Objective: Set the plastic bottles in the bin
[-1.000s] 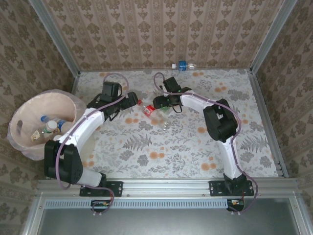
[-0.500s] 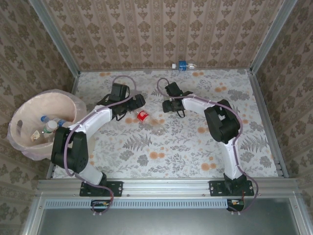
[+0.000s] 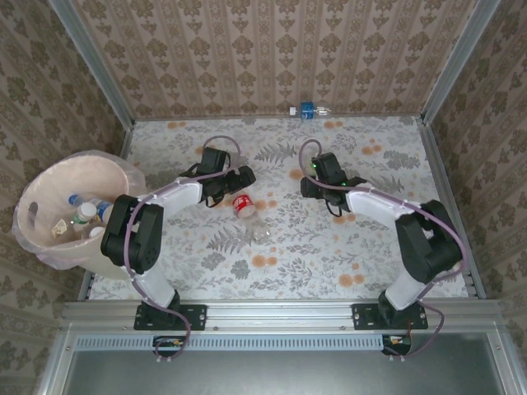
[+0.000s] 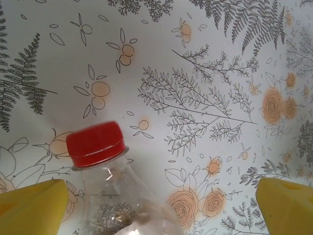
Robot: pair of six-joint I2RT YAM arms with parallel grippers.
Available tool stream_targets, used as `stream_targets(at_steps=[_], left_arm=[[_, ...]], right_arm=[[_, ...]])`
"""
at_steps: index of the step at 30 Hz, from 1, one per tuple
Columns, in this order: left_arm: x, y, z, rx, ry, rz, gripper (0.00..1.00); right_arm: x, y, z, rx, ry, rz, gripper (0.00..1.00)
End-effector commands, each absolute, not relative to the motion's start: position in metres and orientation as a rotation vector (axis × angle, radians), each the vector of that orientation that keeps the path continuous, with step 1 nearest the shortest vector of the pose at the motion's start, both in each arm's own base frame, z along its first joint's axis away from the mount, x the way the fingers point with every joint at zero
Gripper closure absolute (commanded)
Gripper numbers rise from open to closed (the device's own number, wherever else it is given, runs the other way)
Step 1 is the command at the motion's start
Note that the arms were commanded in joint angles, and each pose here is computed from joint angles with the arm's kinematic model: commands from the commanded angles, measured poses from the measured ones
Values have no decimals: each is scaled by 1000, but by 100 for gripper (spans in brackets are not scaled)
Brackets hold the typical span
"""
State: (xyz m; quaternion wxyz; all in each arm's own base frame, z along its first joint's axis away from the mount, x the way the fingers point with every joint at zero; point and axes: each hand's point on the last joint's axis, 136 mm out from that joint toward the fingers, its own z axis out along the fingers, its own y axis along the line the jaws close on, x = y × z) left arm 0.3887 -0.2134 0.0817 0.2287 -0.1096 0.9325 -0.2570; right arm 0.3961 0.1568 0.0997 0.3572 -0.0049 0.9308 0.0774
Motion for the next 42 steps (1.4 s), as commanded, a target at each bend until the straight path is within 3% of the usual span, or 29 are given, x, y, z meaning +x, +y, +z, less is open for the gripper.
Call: stream_targets(at_steps=[1,20,26,33,37,42], left_arm=[[389,-222,82,-312,2563,-748,0],[379,-239,92,-260,2580,-758,0],[377,-249,140,-151,2462,-877,0],[359,-301,225,163,2220,-1145,0],[345,-326,241,287,2187,-1177,0],[347,-329,228,224,2248,-1133,0]], right_arm=[[389,152,118,46,2324,245,44],[366,187,139,-158,2200,500,44],[361,203,145,-246,2170,576,44],[359,227,164,-319,2080,673,44],[362,236,173,-341,2043,699,44],[363,247,187,-377,1980,746,44]])
